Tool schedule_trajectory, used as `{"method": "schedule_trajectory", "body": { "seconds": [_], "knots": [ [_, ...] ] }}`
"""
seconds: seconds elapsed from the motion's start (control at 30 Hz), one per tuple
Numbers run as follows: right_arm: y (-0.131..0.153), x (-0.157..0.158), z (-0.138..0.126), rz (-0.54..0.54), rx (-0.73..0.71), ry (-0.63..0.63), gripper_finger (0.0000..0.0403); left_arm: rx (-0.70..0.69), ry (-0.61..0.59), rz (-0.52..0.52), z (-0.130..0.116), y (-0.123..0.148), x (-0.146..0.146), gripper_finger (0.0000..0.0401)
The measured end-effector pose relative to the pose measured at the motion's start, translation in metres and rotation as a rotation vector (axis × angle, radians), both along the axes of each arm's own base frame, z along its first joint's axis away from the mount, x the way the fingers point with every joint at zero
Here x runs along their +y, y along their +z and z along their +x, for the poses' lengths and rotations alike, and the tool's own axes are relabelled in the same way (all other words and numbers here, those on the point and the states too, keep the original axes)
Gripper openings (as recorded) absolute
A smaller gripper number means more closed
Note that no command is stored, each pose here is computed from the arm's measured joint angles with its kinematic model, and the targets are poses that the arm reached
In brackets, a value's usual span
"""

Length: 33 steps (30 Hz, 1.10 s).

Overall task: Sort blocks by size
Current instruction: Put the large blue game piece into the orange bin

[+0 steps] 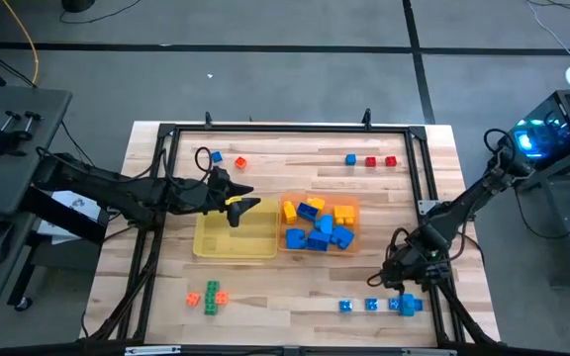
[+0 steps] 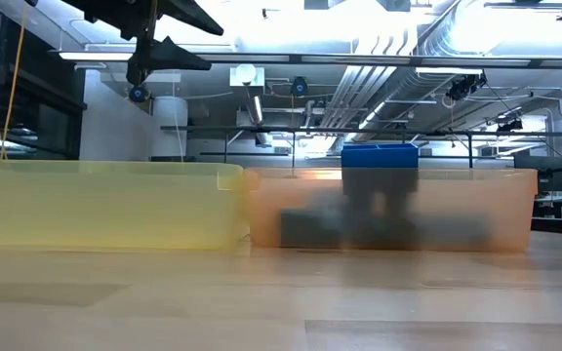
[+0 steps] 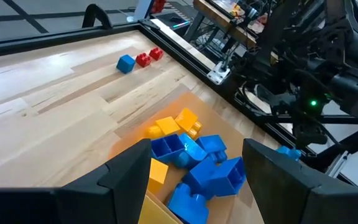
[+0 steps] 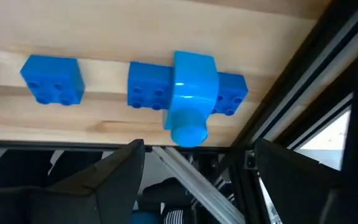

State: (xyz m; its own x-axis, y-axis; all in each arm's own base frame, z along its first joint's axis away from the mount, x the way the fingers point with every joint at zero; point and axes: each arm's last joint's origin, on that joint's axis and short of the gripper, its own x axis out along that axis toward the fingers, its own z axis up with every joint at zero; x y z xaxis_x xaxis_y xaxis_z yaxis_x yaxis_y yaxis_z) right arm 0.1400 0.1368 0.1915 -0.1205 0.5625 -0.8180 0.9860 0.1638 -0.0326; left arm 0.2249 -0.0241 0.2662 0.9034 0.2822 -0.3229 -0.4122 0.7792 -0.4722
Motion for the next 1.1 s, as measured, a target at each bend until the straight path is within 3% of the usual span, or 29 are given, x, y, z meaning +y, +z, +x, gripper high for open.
{"method": "schedule_trajectory", "body": {
  "seconds": [0.13,0.43,0.77,1.1],
  "knots": [
    [0.000,0.001,0.001,0.008,-0.013,0.003,0.0300,0.004,-0.005,0.012,0.000,0.000,0.000,0.0237],
    [-0.017,0.016,0.014,0.119,-0.027,0.157,0.0300,0.004,-0.005,0.012,0.000,0.000,0.000,0.0237],
    [-0.039,0.023,0.023,0.092,0.003,0.198,0.0300,0.004,-0.005,0.012,0.000,0.000,0.000,0.0237],
    [-0.041,0.023,0.022,0.112,0.019,0.216,0.0285,0.005,-0.013,0.009,0.000,0.000,0.000,0.0237]
  ]
}}
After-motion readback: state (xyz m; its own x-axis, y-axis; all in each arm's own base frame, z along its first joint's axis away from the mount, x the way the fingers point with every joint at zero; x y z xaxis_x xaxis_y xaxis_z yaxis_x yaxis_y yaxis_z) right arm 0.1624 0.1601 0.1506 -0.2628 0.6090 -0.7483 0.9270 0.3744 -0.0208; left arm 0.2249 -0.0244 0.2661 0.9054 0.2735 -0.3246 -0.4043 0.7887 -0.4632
